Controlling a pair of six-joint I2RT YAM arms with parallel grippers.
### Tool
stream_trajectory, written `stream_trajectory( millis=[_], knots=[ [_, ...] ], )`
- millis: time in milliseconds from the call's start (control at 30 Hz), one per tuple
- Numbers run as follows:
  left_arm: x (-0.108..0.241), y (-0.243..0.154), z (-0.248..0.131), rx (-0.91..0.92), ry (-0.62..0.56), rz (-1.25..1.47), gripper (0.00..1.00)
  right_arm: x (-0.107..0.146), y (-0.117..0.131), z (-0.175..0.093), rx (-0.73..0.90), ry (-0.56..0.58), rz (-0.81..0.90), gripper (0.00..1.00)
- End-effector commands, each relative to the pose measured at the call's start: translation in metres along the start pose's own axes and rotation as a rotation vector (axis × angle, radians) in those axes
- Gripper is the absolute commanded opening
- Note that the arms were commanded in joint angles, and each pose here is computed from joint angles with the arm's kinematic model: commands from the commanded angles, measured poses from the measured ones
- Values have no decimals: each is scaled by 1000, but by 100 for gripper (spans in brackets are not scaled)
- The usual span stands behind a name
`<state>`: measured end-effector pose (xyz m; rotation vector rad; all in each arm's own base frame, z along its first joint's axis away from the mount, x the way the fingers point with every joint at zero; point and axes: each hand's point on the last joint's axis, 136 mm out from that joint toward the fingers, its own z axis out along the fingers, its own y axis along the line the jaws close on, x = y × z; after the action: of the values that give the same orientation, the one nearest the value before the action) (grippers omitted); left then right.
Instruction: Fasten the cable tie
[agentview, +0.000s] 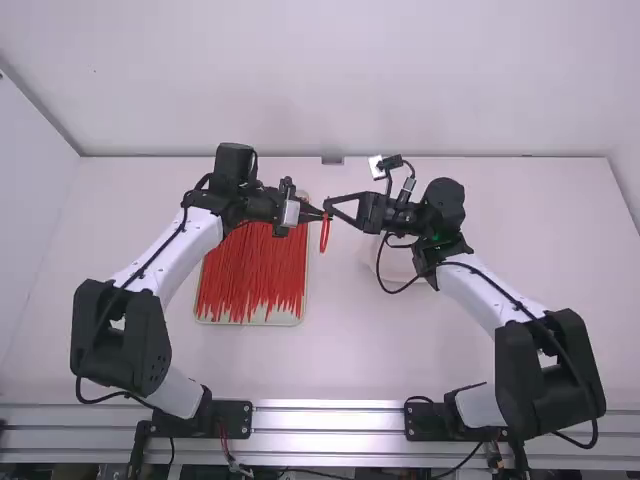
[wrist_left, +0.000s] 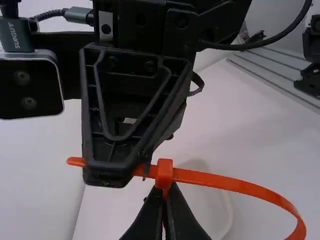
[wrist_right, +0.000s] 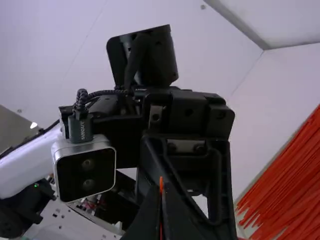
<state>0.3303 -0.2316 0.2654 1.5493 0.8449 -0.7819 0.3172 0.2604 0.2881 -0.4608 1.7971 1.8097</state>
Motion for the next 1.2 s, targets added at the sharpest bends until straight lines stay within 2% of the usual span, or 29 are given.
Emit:
stream_trajectory(
  millis=[0,800,1167],
  knots=[
    [-1,-4,1,6,-8,-22,2,-6,11,3,-24,7,-35,0],
    [24,-29,3,15,35,-131,2,-10,17,3,-40,-9,-78,0],
    [25,-31,3,16,24,-126,2,-10,17,3,-39,-8,-75,0]
  ],
)
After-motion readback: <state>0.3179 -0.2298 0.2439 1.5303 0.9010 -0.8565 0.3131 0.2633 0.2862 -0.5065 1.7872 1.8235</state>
